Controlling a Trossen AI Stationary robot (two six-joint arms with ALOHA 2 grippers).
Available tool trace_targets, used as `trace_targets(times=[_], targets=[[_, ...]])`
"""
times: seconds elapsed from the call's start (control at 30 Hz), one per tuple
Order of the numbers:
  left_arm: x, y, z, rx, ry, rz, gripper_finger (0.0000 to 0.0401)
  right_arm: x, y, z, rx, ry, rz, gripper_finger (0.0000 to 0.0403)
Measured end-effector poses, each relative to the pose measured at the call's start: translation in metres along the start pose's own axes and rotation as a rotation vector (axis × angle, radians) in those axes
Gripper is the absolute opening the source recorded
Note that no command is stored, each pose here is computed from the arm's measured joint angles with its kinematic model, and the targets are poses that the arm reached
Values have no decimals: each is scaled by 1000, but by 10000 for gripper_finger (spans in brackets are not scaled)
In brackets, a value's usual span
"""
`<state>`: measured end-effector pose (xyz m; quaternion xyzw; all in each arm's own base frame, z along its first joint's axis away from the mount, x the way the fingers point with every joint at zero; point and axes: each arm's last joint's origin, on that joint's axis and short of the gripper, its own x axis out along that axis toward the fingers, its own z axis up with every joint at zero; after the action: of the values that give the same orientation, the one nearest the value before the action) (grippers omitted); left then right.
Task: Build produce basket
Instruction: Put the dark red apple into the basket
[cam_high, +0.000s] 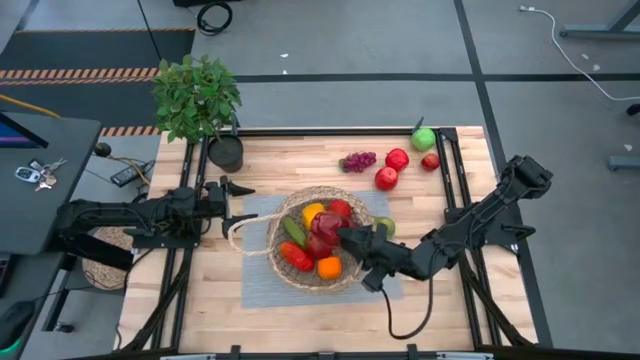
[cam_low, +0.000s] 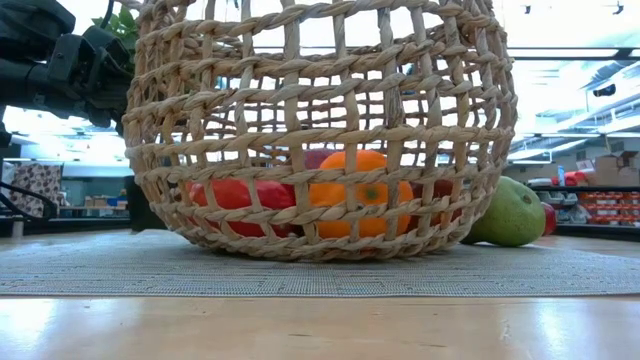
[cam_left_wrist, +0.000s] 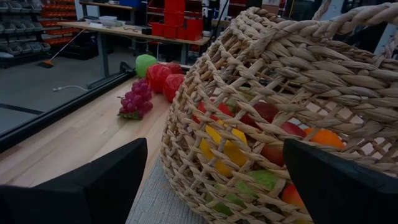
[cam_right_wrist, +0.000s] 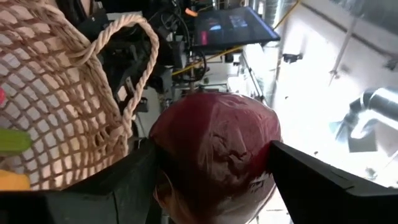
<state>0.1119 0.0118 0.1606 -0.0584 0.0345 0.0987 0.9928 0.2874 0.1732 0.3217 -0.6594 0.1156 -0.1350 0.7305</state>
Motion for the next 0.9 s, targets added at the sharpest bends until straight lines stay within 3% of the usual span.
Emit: trace_targets(times=[0.27,0.63,0.9], targets=[[0,0,0,0,0,0,382,6,2,-3,94,-32,18,297],[0,0,0,1,0,0,382,37,0,-30,757,10,18,297],[0,0,0,1,0,0,382,57,13,-50,1172,17,198,297]])
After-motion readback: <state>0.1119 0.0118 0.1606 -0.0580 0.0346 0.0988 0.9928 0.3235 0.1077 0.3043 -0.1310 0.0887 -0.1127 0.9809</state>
